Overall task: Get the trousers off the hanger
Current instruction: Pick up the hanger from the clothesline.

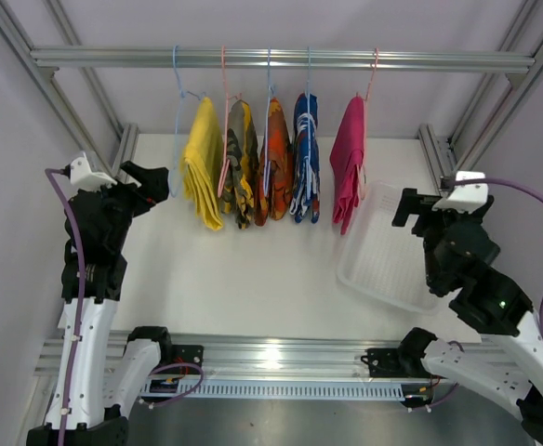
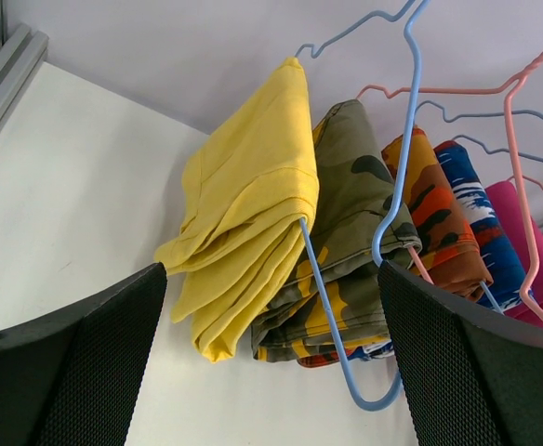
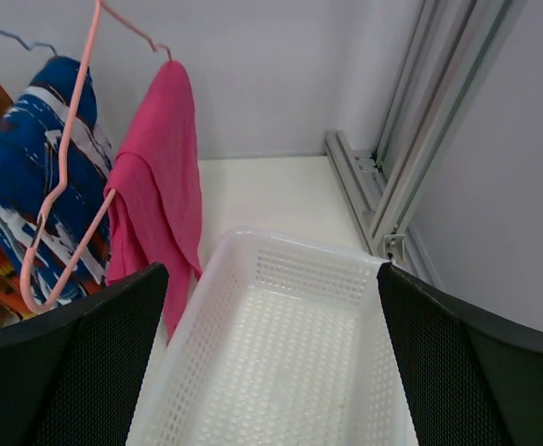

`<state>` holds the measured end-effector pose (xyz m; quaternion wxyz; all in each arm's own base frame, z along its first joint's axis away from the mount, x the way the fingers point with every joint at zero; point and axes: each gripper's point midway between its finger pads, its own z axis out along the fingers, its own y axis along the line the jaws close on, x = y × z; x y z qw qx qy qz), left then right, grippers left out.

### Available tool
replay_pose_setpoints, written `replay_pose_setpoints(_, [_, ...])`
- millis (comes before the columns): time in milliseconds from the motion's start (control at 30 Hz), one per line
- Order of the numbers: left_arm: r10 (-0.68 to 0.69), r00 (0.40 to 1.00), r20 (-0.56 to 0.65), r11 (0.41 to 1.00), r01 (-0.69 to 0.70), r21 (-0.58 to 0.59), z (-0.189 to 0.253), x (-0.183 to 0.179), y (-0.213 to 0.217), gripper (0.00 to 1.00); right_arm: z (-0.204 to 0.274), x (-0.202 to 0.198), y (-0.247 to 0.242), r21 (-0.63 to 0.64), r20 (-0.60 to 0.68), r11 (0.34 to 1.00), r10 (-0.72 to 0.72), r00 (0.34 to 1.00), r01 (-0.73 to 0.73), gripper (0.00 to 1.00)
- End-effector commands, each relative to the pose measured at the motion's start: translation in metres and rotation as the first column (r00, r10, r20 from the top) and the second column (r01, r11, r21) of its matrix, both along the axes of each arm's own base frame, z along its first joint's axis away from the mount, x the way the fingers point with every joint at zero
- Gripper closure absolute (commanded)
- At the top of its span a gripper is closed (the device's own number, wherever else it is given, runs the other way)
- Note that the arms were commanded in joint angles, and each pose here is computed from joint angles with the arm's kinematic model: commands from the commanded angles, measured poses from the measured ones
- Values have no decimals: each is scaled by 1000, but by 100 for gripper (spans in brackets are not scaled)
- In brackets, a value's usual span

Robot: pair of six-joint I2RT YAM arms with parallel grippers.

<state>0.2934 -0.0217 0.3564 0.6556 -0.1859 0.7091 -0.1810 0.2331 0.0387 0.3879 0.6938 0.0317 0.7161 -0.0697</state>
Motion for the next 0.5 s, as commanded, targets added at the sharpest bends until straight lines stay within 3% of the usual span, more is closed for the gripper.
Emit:
replay_pose_setpoints(0, [-18,999,40,1000,19,-8,9,0,-4,1,69,-10,-7,90,175,993,62,983,-79,1])
replay_pose_setpoints(167, [-55,997,47,999,54,3,10,0,-10,1,102,-5,15,104,212,977,160,964,-185,1])
replay_pose_setpoints(300, [-98,994,51,995,97,11,9,0,-17,1,124,6,28,171,220,965,161,962,-200,0])
replay_pose_setpoints(467, [-73,996,41,997,73,5,7,2,-13,1,156,24,53,268,270,908,249,930,-321,1])
